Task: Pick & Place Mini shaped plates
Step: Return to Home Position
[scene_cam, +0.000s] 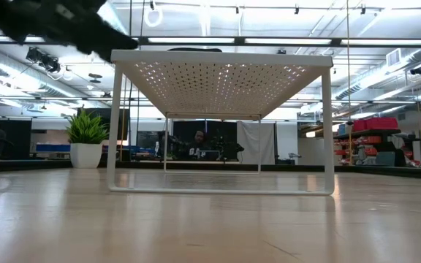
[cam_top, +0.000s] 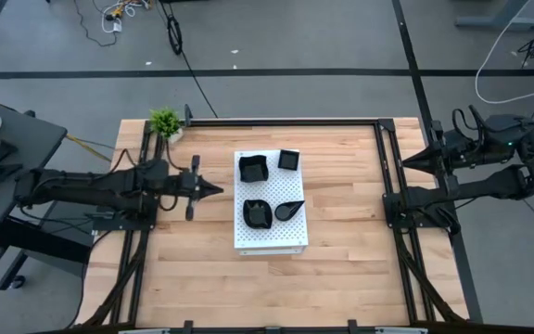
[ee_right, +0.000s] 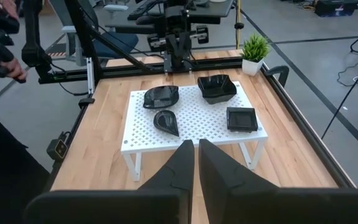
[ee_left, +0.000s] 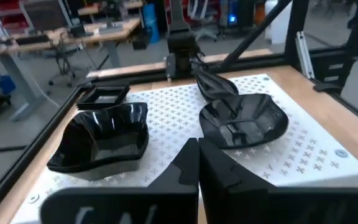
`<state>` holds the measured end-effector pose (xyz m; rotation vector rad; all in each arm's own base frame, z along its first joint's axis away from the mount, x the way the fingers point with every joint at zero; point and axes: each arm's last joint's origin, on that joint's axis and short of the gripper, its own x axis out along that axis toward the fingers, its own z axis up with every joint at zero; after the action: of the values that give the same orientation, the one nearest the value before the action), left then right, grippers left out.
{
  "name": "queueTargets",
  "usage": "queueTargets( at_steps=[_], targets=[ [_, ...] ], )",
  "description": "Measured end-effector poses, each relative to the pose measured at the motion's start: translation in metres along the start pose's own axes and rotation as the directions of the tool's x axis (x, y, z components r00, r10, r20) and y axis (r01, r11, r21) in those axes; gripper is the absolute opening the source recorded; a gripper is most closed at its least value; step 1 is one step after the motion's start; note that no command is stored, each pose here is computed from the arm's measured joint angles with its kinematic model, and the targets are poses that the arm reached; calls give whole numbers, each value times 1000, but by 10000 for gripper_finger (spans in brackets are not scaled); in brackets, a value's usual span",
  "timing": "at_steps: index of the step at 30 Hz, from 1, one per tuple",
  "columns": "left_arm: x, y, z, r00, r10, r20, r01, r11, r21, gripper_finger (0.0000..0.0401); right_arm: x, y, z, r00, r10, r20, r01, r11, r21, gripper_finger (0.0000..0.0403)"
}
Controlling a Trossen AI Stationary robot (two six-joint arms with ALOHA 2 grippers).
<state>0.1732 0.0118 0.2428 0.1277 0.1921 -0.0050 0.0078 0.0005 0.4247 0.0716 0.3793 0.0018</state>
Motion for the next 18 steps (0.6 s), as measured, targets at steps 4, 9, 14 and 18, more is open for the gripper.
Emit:
queueTargets(
  at_steps=[4,9,14,18],
  targets=[
    [-12,-7,-17,998,-41,56,41,999,7,1,0,0,0,1000,0,0,0,1000,0,29],
    [-25,-17,-36,991,-89,97,87,996,21,1,0,0,0,1000,0,0,0,1000,0,29],
    [-33,-23,-56,988,-110,110,108,994,27,1,0,0,0,1000,0,0,0,1000,0,29],
    [-37,-25,-64,985,-116,126,113,993,31,1,0,0,0,1000,0,0,0,1000,0,29]
  ],
)
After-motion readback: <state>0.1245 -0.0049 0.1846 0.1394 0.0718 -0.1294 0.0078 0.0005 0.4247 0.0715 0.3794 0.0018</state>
